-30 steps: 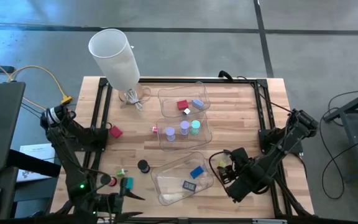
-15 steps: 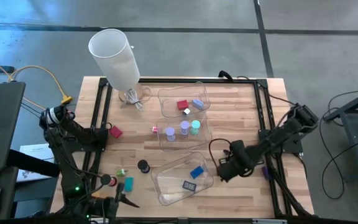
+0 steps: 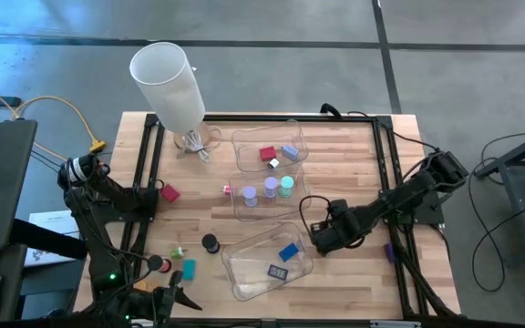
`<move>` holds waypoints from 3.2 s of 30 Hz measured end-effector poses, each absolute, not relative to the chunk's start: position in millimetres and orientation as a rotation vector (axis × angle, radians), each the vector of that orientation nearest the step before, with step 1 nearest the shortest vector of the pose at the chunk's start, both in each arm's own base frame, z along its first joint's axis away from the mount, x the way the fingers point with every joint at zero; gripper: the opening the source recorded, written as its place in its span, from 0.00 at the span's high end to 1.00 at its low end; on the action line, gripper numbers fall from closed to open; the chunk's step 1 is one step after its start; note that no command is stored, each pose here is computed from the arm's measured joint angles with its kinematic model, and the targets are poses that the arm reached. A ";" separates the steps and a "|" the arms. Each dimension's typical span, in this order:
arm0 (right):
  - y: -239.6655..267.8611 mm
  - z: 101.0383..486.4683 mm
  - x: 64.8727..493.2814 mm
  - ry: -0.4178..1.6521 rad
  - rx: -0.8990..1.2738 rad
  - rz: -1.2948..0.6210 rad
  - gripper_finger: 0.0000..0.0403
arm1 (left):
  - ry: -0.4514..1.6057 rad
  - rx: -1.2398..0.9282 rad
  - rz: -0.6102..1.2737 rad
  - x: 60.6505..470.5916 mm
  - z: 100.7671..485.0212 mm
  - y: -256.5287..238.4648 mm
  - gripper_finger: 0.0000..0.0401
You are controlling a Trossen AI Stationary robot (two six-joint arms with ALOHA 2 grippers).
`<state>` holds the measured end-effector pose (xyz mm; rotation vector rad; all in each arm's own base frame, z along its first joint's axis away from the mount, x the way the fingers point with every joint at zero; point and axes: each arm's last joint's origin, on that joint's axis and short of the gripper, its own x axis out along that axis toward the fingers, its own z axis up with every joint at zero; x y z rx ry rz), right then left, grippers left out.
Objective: Pick & Place Office items
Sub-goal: Put the green hourglass into the middle transparent bin
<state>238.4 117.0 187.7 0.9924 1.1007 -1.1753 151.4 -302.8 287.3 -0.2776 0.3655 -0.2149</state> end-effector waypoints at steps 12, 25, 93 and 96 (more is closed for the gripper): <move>118.7 185.3 246.0 1.049 1.106 -1.180 0.39 | 0.385 -0.251 -0.255 151.1 286.8 -303.7 0.50; 126.9 185.4 243.5 1.017 1.160 -1.196 0.39 | 0.418 -0.181 -0.260 150.0 282.3 -301.9 0.50; 231.1 272.5 221.3 0.498 0.588 -0.292 0.64 | 0.383 0.197 -0.044 232.3 280.8 -243.9 0.50; 240.2 274.9 230.9 0.454 0.506 -0.199 0.64 | 0.365 0.274 -0.018 245.3 283.4 -233.1 0.50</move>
